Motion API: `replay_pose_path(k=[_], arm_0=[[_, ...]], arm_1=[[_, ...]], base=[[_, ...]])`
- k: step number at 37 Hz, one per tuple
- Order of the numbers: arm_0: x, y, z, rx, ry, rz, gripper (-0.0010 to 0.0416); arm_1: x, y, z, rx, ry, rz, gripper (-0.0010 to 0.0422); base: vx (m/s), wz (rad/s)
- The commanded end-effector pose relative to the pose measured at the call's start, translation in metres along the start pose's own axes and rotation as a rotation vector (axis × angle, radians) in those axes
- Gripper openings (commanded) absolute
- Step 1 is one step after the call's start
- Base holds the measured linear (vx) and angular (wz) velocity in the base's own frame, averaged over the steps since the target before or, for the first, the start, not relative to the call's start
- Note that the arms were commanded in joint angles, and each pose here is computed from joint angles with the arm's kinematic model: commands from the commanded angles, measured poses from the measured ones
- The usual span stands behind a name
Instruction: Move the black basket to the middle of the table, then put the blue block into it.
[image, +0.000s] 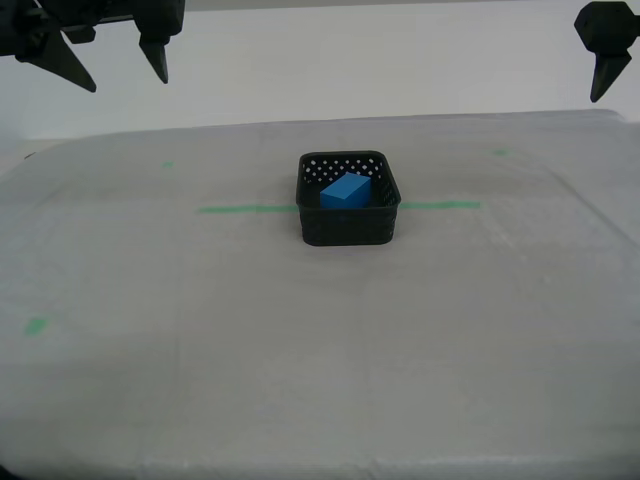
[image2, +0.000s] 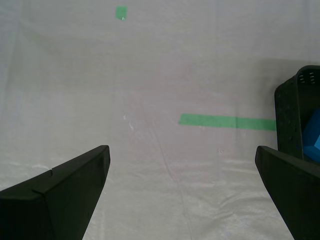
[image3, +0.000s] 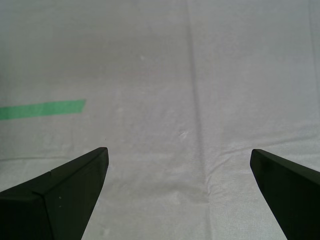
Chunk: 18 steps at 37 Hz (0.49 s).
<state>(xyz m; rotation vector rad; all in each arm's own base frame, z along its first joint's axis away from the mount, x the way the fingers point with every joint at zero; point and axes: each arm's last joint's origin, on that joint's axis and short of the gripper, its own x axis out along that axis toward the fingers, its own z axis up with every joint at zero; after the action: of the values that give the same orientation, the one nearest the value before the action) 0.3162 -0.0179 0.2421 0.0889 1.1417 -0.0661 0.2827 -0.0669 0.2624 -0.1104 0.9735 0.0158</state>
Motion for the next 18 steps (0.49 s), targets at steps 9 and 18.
replay_pose_path(k=[9,18], arm_0=[[-0.0001,0.0,0.0,-0.002,-0.001,0.0,0.0399],[-0.0001,0.0,0.0,-0.002,-0.001,0.0,0.0398]], arm_1=[[-0.0001,-0.0002,0.0003,0.0,-0.001,-0.001,0.04],[-0.0001,-0.0002,0.0003,0.0,-0.001,0.0,0.04]], base=[[0.0,0.0],[0.0,0.0]])
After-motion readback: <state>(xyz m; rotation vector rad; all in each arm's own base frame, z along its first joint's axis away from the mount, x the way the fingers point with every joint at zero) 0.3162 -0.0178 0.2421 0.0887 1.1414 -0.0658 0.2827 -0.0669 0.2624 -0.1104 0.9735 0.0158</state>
